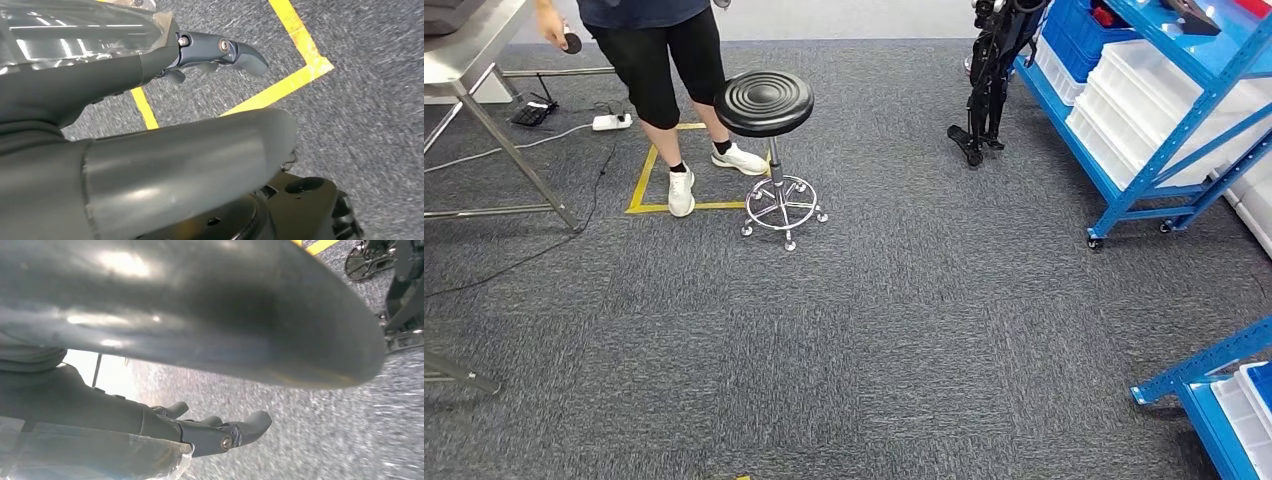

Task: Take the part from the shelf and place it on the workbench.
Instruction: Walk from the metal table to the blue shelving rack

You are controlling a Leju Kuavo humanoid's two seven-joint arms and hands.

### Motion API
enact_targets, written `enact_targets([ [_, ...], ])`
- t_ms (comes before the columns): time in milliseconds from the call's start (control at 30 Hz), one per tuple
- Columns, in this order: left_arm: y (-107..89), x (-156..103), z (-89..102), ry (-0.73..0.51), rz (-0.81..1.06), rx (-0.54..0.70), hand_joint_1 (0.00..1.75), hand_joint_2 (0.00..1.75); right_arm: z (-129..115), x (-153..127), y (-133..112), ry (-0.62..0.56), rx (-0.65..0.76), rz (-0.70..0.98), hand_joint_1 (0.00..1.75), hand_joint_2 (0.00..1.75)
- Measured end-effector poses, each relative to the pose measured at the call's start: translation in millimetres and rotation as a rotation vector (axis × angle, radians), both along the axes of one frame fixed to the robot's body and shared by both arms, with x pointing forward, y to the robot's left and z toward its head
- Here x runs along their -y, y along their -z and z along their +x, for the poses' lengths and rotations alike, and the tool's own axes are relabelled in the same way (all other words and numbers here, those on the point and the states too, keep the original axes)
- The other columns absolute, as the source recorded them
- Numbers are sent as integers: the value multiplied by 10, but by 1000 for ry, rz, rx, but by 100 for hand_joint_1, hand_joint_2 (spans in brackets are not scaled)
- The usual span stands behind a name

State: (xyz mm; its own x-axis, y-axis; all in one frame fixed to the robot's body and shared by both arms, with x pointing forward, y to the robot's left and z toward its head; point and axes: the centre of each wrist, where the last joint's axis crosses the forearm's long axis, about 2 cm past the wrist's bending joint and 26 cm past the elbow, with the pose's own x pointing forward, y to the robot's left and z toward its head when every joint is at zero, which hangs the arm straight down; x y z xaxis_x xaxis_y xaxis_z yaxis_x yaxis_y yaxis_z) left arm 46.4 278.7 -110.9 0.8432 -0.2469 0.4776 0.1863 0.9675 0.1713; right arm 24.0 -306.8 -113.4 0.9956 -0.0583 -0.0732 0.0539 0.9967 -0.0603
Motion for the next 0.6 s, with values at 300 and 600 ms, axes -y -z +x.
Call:
enact_targets([
  [300, 2, -25, -14, 4, 6, 0, 0, 0, -6, -22, 1, 2, -3, 4, 0, 0],
  [600, 1, -16, -3, 3, 5, 5, 0, 0, -1, -15, 0, -5, -5, 2, 0, 0],
])
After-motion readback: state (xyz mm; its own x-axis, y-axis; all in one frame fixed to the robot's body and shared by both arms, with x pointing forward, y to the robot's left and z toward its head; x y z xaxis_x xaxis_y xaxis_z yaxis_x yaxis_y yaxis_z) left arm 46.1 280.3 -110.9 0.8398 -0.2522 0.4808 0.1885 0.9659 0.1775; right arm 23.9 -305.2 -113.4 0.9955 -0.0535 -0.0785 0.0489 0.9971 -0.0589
